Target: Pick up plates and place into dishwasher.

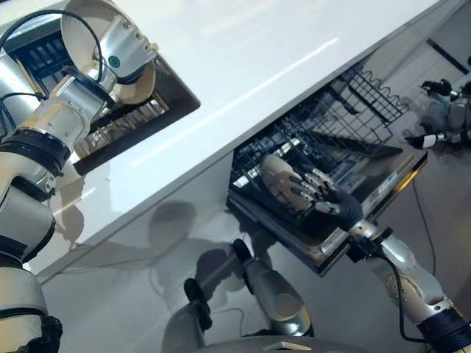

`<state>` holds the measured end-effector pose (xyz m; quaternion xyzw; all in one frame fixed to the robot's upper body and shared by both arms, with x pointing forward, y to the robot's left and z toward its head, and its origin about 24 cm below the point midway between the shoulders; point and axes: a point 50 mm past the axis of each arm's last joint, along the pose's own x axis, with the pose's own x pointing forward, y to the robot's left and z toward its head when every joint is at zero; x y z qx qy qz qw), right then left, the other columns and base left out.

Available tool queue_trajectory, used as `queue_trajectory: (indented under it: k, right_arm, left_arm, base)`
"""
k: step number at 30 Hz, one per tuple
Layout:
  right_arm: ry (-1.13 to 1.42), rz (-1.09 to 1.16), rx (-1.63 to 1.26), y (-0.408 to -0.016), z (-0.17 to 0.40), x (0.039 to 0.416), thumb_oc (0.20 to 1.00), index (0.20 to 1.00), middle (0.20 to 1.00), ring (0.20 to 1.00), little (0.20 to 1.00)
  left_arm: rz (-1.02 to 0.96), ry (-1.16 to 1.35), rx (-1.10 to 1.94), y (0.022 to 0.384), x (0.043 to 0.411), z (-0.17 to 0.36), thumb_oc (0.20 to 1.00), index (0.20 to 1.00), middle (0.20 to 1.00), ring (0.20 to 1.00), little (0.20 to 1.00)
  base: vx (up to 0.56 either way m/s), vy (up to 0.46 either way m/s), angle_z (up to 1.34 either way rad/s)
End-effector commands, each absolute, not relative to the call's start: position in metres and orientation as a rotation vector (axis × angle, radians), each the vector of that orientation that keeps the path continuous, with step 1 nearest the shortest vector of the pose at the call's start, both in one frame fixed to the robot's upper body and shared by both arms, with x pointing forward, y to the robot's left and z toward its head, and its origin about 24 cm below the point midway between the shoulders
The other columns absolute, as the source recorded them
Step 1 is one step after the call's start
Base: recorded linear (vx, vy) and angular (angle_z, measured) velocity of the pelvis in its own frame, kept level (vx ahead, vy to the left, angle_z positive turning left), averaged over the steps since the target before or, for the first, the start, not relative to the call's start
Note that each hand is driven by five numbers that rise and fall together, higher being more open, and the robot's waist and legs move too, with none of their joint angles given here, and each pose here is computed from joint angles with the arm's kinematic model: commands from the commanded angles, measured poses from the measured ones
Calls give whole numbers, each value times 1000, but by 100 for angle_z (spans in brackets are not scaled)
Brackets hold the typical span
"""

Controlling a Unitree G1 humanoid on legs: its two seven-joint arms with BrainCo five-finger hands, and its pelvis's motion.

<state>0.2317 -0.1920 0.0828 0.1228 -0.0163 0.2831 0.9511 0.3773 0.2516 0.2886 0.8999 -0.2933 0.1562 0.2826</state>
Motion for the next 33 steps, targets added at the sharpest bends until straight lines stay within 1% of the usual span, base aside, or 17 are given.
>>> queue_trajectory:
  k: [1,24,29,33]
  right_arm:
    - [-118,580,255,-196,99,229,1000,1000,1000,1000,1000]
    - [19,563,277,-197,75,218,1000,1000,1000,1000,1000]
    - [57,565,278,-198,69,215,1000,1000,1000,1000,1000]
    - [78,561,281,-196,67,213,1000,1000,1000,1000,1000]
  left_arm:
    - [654,-808,2321,277,359,311,200,200,200,200,200]
    - [556,-849,2253,288,342,277,200,200,200,200,200]
    - [523,-810,2206,291,340,268,200,200,200,200,200]
    - [471,-711,2161,293,341,254,200,200,200,200,200]
  base:
    - [56,2,1]
    - [60,9,0]
    - [89,12,-2]
    - [42,-5,-1]
